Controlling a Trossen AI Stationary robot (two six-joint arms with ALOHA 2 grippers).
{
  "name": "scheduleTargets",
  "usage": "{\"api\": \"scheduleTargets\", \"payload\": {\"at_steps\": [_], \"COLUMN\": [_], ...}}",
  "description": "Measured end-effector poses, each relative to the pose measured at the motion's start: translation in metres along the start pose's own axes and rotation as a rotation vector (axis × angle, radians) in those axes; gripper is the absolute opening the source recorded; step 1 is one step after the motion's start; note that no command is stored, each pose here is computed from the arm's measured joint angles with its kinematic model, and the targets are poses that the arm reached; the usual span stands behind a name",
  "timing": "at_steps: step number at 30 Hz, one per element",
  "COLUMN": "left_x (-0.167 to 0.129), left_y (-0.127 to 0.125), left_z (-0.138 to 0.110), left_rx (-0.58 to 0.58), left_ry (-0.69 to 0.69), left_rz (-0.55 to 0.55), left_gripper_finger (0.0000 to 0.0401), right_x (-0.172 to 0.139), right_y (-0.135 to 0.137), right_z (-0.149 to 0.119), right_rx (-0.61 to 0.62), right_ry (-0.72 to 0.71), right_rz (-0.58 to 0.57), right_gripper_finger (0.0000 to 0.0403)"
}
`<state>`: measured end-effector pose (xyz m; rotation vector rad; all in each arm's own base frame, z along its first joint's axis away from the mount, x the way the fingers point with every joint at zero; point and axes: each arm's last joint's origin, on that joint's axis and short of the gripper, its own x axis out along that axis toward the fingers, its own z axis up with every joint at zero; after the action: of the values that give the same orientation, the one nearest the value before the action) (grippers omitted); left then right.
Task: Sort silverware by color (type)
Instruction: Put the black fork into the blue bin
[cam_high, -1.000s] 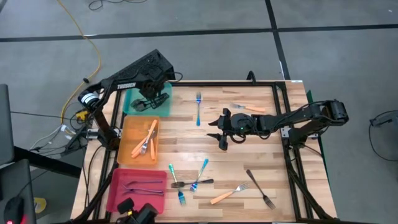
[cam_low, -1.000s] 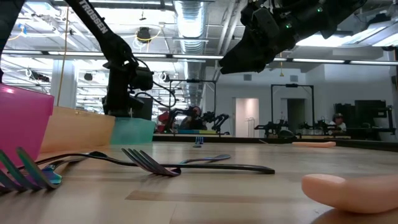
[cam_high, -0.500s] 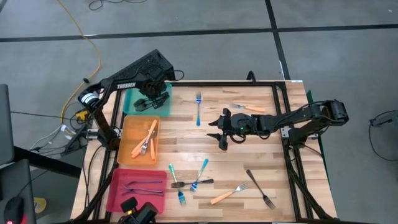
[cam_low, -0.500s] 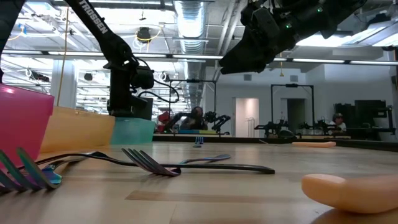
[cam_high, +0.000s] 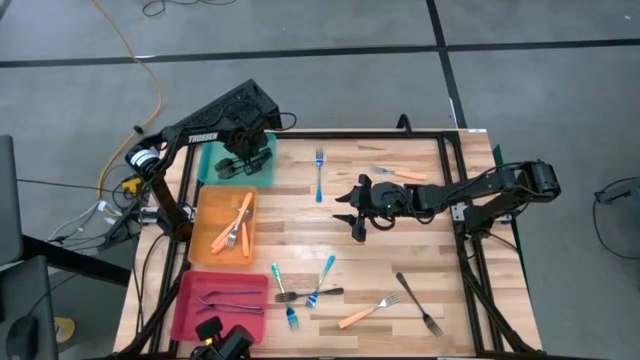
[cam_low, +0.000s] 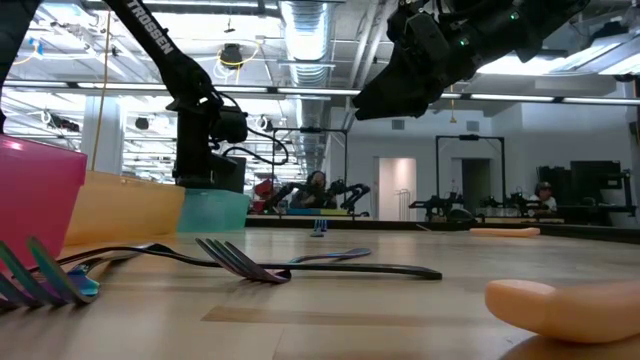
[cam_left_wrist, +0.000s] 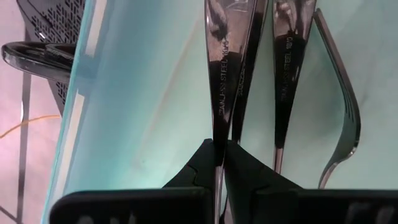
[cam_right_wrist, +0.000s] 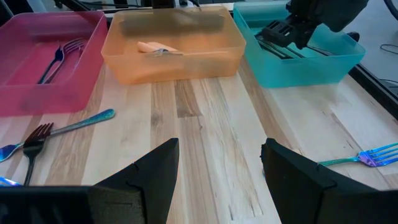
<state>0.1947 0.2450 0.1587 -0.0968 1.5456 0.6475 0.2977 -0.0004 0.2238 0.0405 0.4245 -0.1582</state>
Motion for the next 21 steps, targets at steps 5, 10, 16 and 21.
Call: {"api": "scheduleTargets", "payload": {"at_steps": [5, 10, 16, 21], "left_x": [-0.0001, -0.0002, 0.0, 0.0], "left_y": [-0.0007, -0.0011, -0.0002, 0.0], "left_z": [-0.0004, -0.0001, -0.0005, -0.0006], "left_rx": [0.006, 0.004, -0.01, -0.027], "left_ry": [-0.001, -0.008, -0.008, -0.007], "left_rz": [-0.017, -0.031, -0.029, -0.028], "left_gripper_finger": [0.0, 0.0, 0.0, 0.0003], "right_x": [0.0001, 0.0001, 0.0, 0.0], "right_y": [-0.0004, -0.0004, -0.0003, -0.0003], "right_z": [0.0, 0.0, 0.0, 0.0], "right_rx": [0.001, 0.001, 0.001, 0.001], "right_ry": [0.0, 0.0, 0.0, 0.0], "right_rz": [-0.001, -0.001, -0.001, -0.001], "right_gripper_finger": [0.0249, 0.0249, 0.0249, 0.0249]}}
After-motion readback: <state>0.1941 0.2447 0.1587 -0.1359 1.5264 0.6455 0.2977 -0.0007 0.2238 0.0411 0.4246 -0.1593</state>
